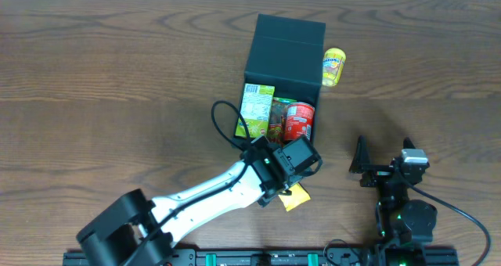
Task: Pack container
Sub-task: 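Reach the left gripper down to the yellow snack bar and grasp it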
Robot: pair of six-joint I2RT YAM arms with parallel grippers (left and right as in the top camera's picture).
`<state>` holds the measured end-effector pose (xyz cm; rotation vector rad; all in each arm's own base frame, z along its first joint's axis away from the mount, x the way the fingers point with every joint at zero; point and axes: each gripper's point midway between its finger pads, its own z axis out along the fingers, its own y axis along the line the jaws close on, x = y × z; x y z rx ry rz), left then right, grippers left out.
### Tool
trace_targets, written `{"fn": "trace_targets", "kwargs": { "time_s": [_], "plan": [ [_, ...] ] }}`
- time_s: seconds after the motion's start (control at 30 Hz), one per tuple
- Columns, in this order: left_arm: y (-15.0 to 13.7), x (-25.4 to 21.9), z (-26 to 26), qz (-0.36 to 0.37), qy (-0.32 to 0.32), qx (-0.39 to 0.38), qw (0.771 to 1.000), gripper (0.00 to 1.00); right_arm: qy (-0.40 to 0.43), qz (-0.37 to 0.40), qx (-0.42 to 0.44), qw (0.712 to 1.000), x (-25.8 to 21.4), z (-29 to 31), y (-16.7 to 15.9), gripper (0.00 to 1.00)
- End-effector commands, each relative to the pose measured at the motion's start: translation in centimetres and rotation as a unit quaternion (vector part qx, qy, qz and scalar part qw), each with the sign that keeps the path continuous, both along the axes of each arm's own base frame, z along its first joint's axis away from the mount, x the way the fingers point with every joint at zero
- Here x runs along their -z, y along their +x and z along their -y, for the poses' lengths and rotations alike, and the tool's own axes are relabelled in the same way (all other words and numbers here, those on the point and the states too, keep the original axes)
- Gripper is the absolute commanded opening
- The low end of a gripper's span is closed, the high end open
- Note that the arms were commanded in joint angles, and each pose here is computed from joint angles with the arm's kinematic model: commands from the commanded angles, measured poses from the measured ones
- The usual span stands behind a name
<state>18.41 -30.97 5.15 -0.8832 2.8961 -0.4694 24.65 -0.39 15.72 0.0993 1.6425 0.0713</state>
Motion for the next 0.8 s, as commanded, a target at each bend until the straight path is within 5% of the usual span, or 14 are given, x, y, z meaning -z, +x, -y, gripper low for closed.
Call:
{"fn": "trace_targets", "kwargs": {
  "time_s": [0.0, 0.77],
  "plan": [
    [0.5, 1.9, -0.3, -0.004, 0.019, -0.034, 0.999, 0.96, 0.006, -0.001, -0.005, 1.0, 0.1, -0.3, 0.0, 0.99],
    [1.0, 5.4, 1.5, -0.017, 0.033, -0.006, 0.999, 0.96, 0.006, -0.001, -0.005, 1.0, 0.1, -0.3, 0.0, 0.99]
  ]
}}
